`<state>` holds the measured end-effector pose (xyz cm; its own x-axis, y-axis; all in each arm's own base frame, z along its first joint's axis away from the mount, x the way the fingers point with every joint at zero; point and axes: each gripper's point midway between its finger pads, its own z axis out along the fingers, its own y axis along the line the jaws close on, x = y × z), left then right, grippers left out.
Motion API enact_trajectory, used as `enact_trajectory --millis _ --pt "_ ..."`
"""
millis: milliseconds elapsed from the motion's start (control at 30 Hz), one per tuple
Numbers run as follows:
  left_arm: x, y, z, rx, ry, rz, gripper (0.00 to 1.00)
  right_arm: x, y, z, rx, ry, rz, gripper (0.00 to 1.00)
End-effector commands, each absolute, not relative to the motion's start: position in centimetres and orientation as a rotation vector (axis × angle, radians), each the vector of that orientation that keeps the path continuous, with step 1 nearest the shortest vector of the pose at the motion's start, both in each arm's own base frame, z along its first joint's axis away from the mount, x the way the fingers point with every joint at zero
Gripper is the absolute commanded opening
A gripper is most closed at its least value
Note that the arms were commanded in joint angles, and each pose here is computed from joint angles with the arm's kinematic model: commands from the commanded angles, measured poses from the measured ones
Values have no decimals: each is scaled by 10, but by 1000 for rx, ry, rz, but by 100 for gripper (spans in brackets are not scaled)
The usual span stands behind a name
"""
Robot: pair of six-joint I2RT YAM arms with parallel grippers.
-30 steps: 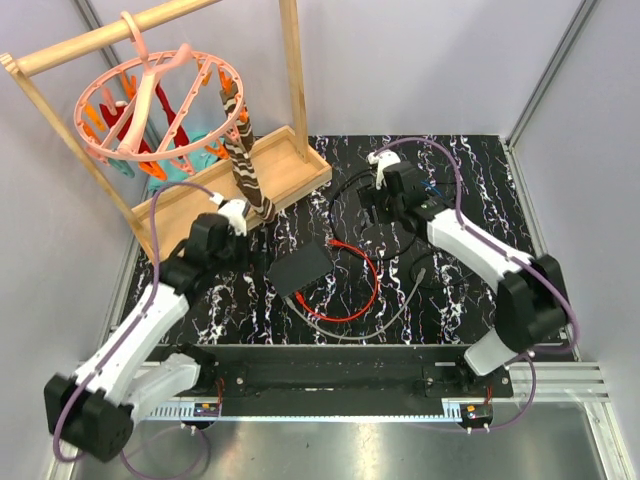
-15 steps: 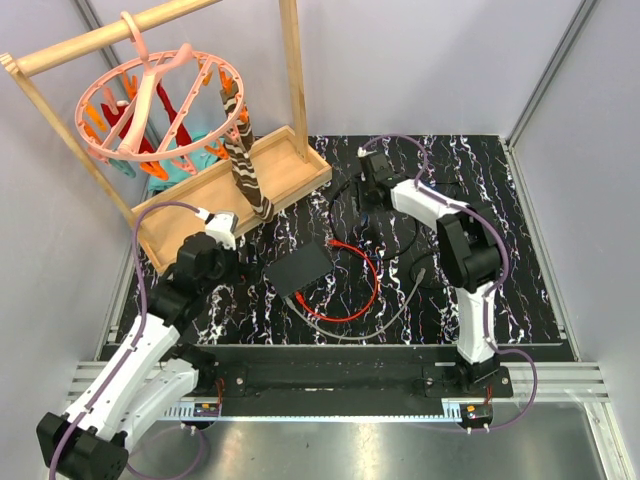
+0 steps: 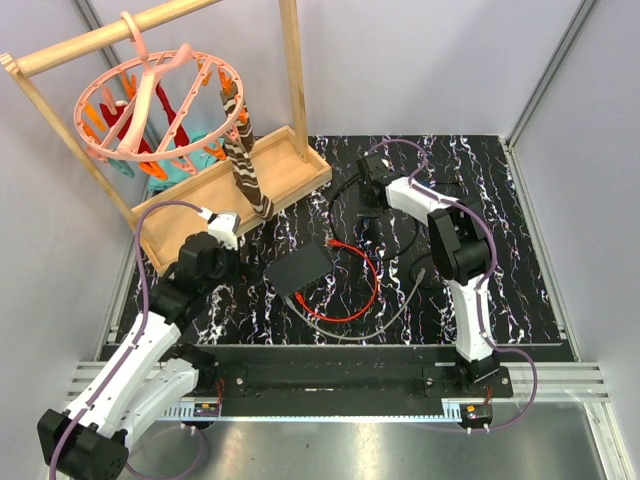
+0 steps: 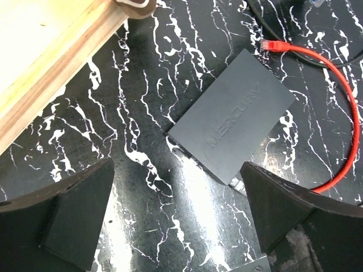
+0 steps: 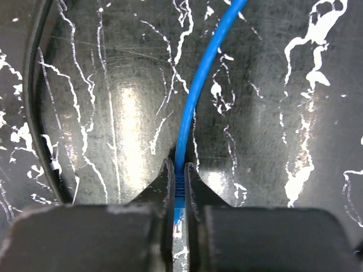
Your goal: Insert the plug into the switch port
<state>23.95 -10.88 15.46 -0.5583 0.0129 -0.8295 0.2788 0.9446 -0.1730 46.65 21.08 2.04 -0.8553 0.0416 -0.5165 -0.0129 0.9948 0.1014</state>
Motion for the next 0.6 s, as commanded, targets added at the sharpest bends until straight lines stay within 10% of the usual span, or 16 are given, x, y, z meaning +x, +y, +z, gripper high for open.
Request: enact_trajectory --millis 0,567 --pt "246 -123 173 248 2064 -427 99 471 217 64 44 2504 234 0" --pt "236 -170 201 200 2011 -785 99 380 218 217 90 2153 642 0"
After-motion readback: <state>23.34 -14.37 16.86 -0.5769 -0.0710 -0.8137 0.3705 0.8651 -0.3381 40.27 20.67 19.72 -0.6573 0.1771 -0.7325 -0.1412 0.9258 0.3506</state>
